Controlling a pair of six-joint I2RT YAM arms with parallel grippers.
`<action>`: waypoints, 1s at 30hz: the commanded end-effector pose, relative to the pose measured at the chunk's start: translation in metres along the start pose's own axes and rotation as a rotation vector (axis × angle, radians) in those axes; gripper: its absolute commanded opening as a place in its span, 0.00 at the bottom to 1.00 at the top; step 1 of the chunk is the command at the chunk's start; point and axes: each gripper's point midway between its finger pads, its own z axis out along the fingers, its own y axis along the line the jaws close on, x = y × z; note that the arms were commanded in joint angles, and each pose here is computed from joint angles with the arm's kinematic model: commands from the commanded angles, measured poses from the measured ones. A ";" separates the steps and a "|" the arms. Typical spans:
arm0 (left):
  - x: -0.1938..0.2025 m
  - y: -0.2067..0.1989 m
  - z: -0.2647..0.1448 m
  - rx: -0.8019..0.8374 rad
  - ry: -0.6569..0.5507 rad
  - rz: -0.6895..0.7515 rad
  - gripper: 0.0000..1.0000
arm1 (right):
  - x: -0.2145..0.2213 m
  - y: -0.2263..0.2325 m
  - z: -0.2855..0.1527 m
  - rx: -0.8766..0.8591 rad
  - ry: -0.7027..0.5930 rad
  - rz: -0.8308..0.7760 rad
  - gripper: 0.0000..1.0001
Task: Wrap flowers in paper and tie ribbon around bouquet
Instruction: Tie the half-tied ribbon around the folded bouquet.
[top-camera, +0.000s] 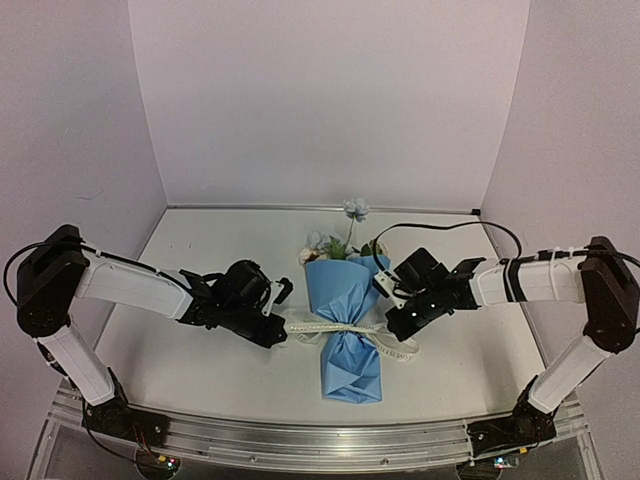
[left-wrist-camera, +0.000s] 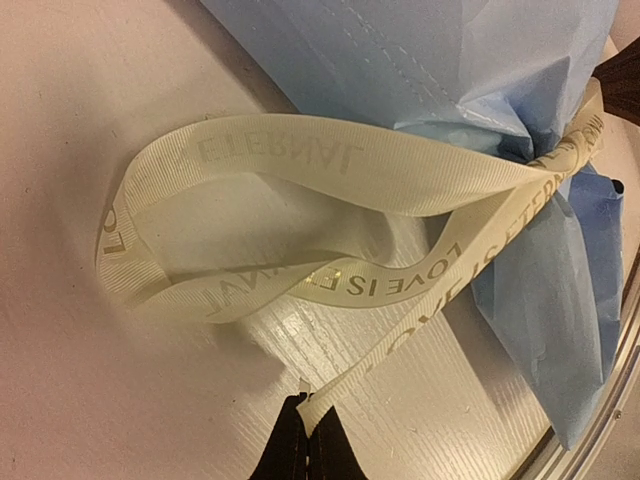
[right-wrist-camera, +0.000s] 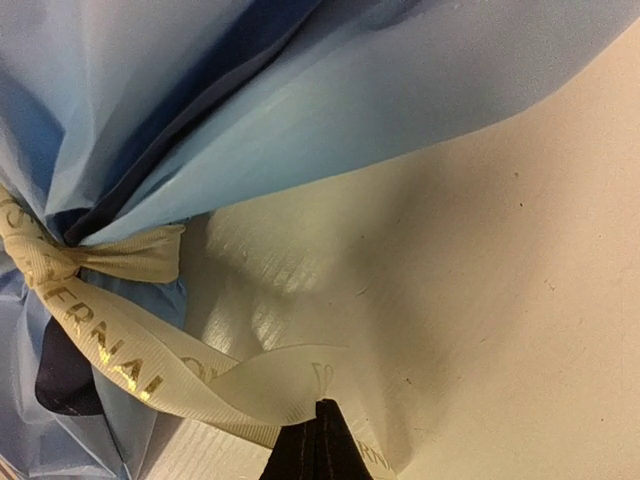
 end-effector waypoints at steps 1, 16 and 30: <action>-0.010 0.002 -0.006 -0.014 -0.037 -0.026 0.00 | -0.012 -0.013 -0.012 0.063 -0.069 0.032 0.00; -0.001 0.000 0.001 0.015 -0.006 -0.047 0.00 | 0.000 -0.025 -0.006 0.077 -0.151 0.208 0.00; -0.008 0.004 -0.021 -0.003 -0.112 -0.109 0.42 | -0.015 0.003 -0.007 -0.062 -0.159 0.307 0.00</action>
